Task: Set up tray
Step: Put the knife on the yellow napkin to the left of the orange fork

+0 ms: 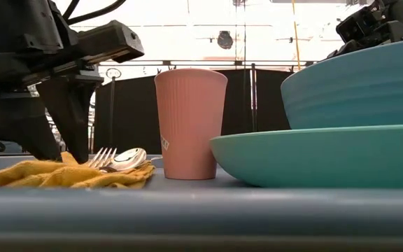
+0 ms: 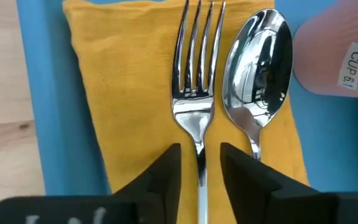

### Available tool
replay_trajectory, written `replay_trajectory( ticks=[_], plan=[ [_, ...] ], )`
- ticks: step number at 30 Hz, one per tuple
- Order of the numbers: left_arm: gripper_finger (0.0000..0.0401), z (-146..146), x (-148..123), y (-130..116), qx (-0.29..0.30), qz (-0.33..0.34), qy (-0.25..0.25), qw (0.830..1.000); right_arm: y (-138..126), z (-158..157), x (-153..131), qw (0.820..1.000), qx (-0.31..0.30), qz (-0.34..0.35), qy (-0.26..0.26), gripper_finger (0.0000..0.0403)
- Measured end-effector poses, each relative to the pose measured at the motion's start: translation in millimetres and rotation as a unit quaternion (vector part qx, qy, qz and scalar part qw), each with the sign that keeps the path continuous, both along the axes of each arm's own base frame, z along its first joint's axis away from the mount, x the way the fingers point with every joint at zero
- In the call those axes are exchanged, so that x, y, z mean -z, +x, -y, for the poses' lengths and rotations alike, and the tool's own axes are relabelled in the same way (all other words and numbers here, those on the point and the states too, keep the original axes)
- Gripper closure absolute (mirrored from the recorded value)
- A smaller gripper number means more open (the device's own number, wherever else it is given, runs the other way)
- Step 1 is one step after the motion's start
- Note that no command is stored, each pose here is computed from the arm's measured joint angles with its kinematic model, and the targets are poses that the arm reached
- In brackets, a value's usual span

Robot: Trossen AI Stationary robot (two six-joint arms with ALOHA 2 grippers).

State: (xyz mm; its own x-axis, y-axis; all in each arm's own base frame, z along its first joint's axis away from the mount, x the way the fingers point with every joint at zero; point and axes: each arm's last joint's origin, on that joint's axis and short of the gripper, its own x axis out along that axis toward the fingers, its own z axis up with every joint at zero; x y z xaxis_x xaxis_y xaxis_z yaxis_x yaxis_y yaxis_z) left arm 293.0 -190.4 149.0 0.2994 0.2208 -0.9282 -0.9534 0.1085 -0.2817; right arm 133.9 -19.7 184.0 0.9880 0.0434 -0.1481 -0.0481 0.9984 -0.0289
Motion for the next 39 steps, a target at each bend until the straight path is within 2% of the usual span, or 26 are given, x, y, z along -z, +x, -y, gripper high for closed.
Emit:
replay_trajectory(
  ticks=[5, 10, 15, 20, 26, 33, 37, 39],
  plan=[
    [0.0265, 0, -4, -2, 0.041, -0.017, 0.001, 0.999, 0, 0, 0, 1.0, 0.0, 0.0, 0.0, 0.0403],
    [0.0257, -7, -29, -14, 0.078, -0.038, 0.006, 0.996, 0, 0, 0, 1.0, 0.0, 0.0, 0.0, 0.0403],
    [0.0256, -24, -59, -47, 0.033, -0.109, 0.024, 0.993, 0, 0, 0, 1.0, 0.0, 0.0, 0.0, 0.0403],
    [0.0256, -30, -66, -71, -0.006, -0.21, 0.036, 0.977, 0, 0, 0, 1.0, 0.0, 0.0, 0.0, 0.0403],
    [0.0256, -43, -52, -80, -0.055, -0.275, 0.024, 0.96, 0, 0, 0, 1.0, 0.0, 0.0, 0.001, 0.0403],
    [0.0256, -67, -16, -95, -0.085, -0.332, 0.031, 0.939, 0, 0, 0, 1.0, 0.001, -0.003, 0.007, 0.0403],
    [0.0256, -72, -4, -102, -0.076, -0.337, 0.032, 0.938, 0, 0, 1, 1.0, 0.001, -0.007, 0.006, 0.0403],
    [0.0256, -75, -5, -104, -0.062, -0.324, 0.03, 0.944, 0, 0, 1, 1.0, 0.0, -0.008, 0.003, 0.0403]
  ],
)
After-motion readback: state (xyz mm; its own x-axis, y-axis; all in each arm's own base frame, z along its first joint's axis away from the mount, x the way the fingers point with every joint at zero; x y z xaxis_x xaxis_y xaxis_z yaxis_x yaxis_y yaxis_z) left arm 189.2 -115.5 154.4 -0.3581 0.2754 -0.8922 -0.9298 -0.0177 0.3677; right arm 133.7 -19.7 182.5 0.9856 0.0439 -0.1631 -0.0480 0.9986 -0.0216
